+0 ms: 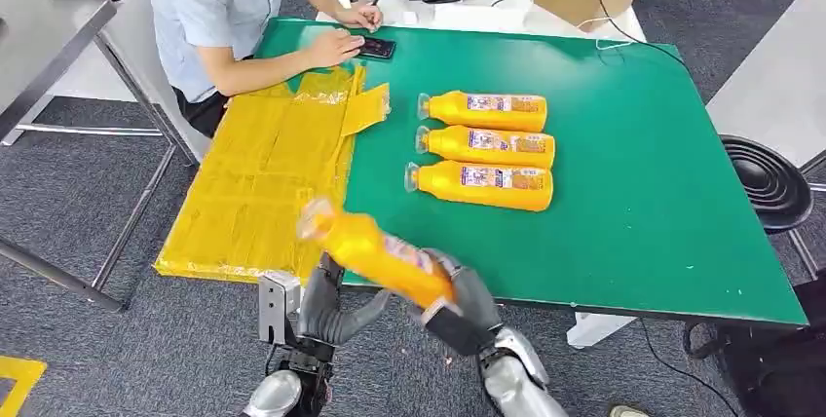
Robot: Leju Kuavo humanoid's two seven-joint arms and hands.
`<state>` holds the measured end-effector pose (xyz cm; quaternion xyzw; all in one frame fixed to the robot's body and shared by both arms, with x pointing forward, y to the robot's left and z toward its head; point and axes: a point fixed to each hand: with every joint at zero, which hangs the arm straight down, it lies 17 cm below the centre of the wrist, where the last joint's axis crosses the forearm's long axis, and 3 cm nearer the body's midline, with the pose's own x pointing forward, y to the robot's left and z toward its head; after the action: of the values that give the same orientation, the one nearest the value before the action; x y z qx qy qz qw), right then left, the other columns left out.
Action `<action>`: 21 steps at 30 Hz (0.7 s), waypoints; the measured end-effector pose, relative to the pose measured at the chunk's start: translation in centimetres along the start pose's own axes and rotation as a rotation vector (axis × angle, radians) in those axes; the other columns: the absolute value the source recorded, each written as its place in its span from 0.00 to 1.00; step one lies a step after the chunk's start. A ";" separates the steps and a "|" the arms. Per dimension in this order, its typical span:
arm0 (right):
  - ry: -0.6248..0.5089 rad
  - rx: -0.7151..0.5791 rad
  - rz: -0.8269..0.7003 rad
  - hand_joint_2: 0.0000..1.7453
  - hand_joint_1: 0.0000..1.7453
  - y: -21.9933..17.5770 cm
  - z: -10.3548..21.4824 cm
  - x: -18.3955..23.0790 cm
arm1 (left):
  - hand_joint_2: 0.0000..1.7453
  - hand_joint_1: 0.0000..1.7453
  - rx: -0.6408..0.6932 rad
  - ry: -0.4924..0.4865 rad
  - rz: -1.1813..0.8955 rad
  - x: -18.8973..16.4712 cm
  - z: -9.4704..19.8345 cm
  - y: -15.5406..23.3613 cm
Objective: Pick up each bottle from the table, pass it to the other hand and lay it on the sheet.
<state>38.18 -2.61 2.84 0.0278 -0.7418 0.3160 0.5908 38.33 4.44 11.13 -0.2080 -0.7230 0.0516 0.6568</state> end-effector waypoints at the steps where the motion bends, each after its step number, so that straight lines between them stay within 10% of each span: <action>1: -0.018 0.018 0.014 1.00 1.00 0.8 0.2 0.5 | 1.00 0.00 -0.001 -0.002 0.015 0.2 0.0 0.0; 13: -0.126 0.071 0.041 1.00 1.00 3.2 0.5 3.5 | 1.00 0.00 -0.087 -0.032 0.285 3.3 1.0 -1.7; 14: -0.133 0.083 0.035 1.00 1.00 3.5 0.6 3.6 | 1.00 0.39 -0.120 -0.032 0.336 3.8 1.1 -2.2; 15: -0.138 0.089 0.030 1.00 0.91 3.6 0.6 3.8 | 1.00 0.80 -0.141 -0.034 0.364 4.1 1.3 -2.5; 16: -0.144 0.092 0.022 1.00 0.71 3.7 0.6 4.0 | 1.00 1.00 -0.158 -0.029 0.403 4.3 1.4 -2.5; 17: -0.147 0.097 0.014 1.00 0.04 3.8 0.6 4.1 | 1.00 1.00 -0.171 -0.025 0.435 4.4 1.5 -2.5; 21: -0.164 0.148 -0.018 1.00 0.04 5.2 0.9 4.8 | 1.00 1.00 -0.216 -0.024 0.528 5.1 1.8 -2.4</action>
<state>33.81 2.68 4.78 0.1035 -0.7619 0.3614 0.5274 35.75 4.47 16.43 -0.4571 -0.6528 0.1462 0.5862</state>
